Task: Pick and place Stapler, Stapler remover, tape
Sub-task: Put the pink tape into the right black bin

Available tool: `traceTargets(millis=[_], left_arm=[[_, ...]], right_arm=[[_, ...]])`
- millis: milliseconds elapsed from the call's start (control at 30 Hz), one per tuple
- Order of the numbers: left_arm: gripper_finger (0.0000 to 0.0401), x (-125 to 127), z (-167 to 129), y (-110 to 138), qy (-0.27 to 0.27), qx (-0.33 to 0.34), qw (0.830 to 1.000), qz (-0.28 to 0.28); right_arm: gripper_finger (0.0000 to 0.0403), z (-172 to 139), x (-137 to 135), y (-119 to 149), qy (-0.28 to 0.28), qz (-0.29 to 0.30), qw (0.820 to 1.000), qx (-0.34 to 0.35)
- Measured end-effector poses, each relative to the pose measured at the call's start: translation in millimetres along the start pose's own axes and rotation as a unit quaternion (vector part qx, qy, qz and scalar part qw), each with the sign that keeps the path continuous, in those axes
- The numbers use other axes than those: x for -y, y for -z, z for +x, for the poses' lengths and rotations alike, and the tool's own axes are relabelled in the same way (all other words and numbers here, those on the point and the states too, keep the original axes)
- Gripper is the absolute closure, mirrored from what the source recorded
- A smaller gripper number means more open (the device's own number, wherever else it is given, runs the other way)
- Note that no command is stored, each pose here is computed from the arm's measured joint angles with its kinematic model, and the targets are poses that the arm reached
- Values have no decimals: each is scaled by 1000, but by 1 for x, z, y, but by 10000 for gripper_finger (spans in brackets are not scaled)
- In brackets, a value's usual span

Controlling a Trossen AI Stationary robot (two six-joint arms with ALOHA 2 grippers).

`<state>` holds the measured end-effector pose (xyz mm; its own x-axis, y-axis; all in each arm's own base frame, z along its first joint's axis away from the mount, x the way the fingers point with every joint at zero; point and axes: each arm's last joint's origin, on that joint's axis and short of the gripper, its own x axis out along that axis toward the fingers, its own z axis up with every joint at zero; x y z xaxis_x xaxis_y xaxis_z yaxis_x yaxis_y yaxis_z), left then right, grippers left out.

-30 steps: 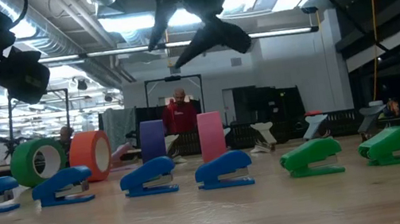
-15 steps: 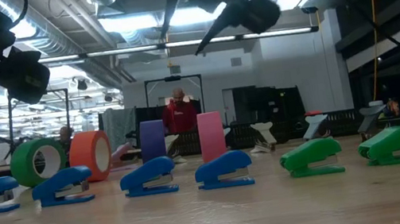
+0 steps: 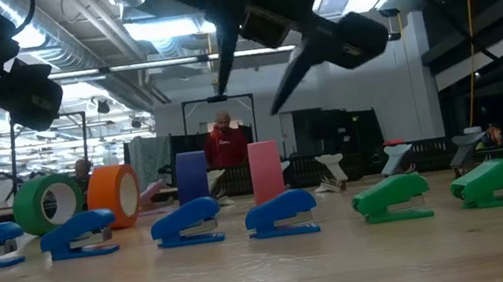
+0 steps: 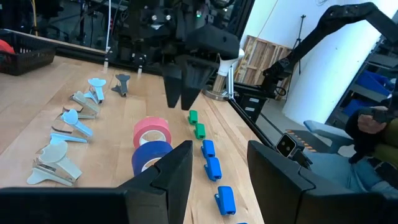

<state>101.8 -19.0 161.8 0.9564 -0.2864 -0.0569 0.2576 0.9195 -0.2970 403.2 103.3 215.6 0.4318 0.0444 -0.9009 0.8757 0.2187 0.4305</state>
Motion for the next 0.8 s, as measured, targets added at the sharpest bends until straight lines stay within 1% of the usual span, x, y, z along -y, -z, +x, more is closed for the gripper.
traceTargets(millis=[67,300,433,800], left_arm=[[251,0,0,0,0,0,1000,0],[251,0,0,0,0,0,1000,0],[251,0,0,0,0,0,1000,0],[251,0,0,0,0,0,1000,0]], right_arm=[[178,1,2,0,12,8,1000,0],[178,1,4,0,22,7,1000,-3],[178,12,9,0,51,6,999,-2],[178,16,9,-9,52,15,999,2]])
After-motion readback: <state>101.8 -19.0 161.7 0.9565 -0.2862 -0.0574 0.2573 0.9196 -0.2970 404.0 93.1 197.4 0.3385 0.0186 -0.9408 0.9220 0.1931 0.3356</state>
